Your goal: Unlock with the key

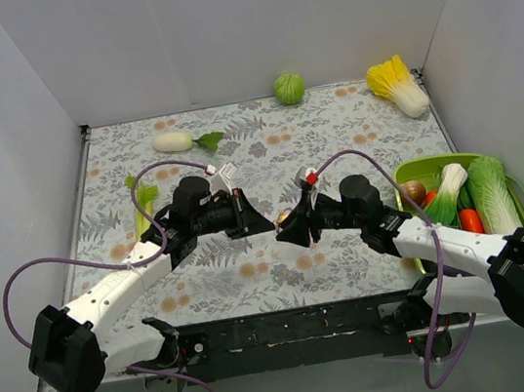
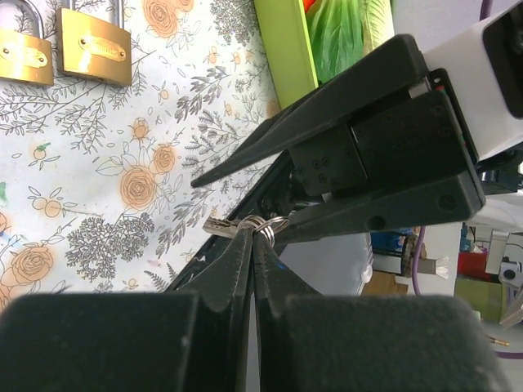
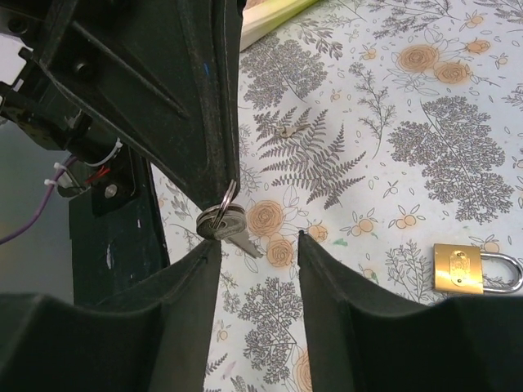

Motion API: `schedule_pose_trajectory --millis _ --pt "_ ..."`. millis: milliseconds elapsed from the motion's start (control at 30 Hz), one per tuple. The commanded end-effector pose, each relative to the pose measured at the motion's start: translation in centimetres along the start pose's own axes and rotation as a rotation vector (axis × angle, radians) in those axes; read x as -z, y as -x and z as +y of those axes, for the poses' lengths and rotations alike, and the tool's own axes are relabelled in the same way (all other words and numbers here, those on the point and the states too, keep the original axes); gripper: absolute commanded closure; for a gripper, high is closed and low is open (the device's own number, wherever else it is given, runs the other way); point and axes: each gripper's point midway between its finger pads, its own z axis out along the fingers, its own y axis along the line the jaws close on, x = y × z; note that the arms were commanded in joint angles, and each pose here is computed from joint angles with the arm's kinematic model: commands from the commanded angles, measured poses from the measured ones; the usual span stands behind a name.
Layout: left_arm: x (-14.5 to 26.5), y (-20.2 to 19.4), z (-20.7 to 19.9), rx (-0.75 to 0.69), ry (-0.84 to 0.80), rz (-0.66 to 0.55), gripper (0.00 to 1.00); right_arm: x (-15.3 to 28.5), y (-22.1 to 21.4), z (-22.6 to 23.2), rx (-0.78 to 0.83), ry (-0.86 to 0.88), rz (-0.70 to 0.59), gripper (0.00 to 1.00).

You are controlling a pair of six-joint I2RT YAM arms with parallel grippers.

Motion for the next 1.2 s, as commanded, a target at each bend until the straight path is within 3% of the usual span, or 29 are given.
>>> schedule_pose_trajectory --millis 0,367,600,700,800,867,967,1167 --pt "1.0 0.8 -1.9 -0.026 -0.058 -0.034 1.0 -0.3 1.4 0.5 0.049 0.027 -0.052 0.54" --pt "1.2 0.9 -1.3 -0.023 -0.035 -0.054 1.0 -0.3 1.3 0.4 0.033 0.019 -0.039 0.99" --pt "1.4 1.0 -0.7 -0.072 -0.008 -0.062 1.0 0.2 1.3 0.7 0.016 0.009 -0.027 0.99" --pt "1.6 1.4 -0.4 -0.113 0.02 -0.074 0.9 0.5 1.0 0.3 0.01 -0.026 0.004 0.99" --pt "2.0 1.5 -0.4 -0.153 0.023 -0.081 0.55 0.8 1.4 0.3 0.026 -0.038 0.008 0.99" --pt "2.2 1.8 -0.5 -0.177 0.025 -0.095 0.24 0.9 1.4 0.3 0.027 -0.043 0.021 0.99" --pt "2.2 2.0 -0.6 -0.203 0.025 -0.101 0.02 1.0 1.1 0.2 0.029 -0.048 0.044 0.99" --pt "1.3 1.5 -1.1 -0.315 -0.038 -0.019 0.03 1.0 -0.1 0.3 0.004 -0.036 0.114 0.99"
